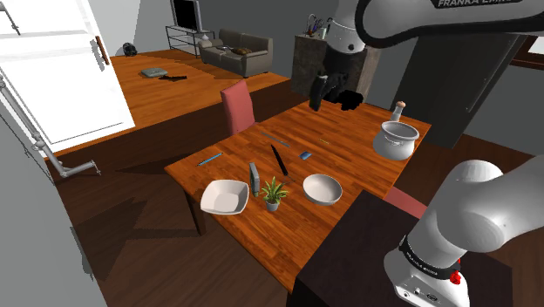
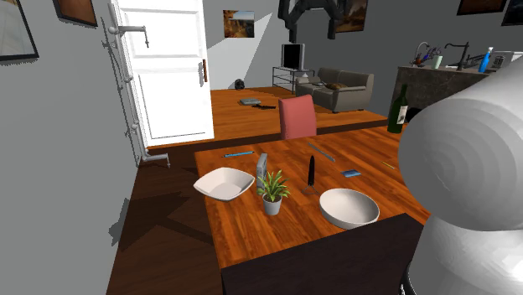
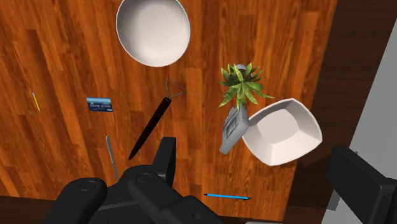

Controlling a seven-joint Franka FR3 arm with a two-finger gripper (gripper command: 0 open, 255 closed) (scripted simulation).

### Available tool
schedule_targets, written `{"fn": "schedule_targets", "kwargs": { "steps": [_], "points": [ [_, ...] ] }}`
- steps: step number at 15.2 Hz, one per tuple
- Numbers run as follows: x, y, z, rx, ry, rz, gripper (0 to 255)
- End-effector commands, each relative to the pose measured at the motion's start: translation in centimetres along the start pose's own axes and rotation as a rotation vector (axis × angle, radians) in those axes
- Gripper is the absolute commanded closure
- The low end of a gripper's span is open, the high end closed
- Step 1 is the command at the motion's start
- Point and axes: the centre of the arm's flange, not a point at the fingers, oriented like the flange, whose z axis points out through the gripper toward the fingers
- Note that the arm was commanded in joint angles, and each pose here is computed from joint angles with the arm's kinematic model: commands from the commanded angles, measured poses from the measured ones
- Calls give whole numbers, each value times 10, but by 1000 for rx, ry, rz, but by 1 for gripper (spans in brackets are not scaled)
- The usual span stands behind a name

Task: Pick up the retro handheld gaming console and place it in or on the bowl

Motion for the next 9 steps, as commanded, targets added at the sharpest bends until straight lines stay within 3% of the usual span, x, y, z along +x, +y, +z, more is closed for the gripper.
{"fn": "schedule_targets", "kwargs": {
  "steps": [1, 9],
  "points": [
    [17, 0, 24, 6, -5, 4, 0],
    [75, -3, 114, 29, -30, 17, 0]
  ]
}}
